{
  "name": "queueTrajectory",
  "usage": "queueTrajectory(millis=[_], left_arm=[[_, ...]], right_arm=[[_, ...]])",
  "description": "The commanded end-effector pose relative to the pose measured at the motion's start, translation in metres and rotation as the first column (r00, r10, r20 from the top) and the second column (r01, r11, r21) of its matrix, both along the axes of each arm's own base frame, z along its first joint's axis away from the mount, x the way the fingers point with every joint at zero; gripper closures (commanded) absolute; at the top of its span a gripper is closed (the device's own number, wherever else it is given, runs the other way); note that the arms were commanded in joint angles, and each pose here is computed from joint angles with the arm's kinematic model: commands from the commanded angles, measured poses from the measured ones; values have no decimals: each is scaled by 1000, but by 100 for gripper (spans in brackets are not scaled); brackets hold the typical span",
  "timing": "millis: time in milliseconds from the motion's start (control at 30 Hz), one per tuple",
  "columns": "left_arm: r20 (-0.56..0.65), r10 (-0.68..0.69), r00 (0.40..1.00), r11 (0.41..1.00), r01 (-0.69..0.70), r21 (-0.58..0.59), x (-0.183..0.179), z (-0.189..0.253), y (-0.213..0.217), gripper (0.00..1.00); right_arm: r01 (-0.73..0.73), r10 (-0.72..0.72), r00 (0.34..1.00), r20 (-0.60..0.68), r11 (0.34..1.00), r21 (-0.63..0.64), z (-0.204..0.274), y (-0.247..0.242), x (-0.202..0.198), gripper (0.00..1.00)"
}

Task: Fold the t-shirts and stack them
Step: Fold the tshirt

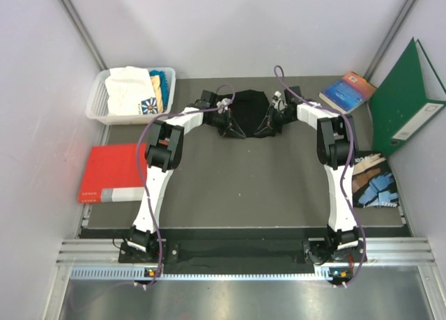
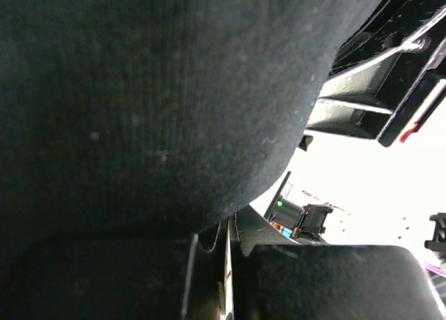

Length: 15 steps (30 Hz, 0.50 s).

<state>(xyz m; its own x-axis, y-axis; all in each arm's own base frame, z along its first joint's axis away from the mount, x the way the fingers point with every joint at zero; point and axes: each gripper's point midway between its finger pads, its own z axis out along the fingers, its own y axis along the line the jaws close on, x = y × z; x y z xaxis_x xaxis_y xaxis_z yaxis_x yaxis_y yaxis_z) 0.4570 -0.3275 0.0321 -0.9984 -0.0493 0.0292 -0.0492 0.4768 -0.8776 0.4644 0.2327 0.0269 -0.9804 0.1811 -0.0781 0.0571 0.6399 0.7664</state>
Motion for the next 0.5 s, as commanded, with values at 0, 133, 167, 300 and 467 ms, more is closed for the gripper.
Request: queueTrajectory(millis=[0, 133, 167, 300, 467], left_arm=[[-138, 51, 989, 986, -28, 167, -22, -57, 29, 100], [-130, 47, 990, 982, -22, 186, -25, -51, 39, 100], [-130, 43, 991, 981, -17, 191, -26, -50, 41, 100], [-113, 11, 994, 969, 17, 246, -32, -34, 53, 100], [0, -22, 1000, 954, 21, 300, -27, -2, 62, 100]], right_arm=[[29, -44, 997, -66, 978, -207, -38, -50, -12, 100], [47, -64, 996, -58, 967, -252, -41, -78, -11, 100], [37, -52, 997, -49, 964, -263, -37, -81, -11, 100], [21, -4, 997, 76, 975, -223, 8, -80, 0, 100], [67, -32, 963, 268, 991, -120, 75, -77, 21, 59]])
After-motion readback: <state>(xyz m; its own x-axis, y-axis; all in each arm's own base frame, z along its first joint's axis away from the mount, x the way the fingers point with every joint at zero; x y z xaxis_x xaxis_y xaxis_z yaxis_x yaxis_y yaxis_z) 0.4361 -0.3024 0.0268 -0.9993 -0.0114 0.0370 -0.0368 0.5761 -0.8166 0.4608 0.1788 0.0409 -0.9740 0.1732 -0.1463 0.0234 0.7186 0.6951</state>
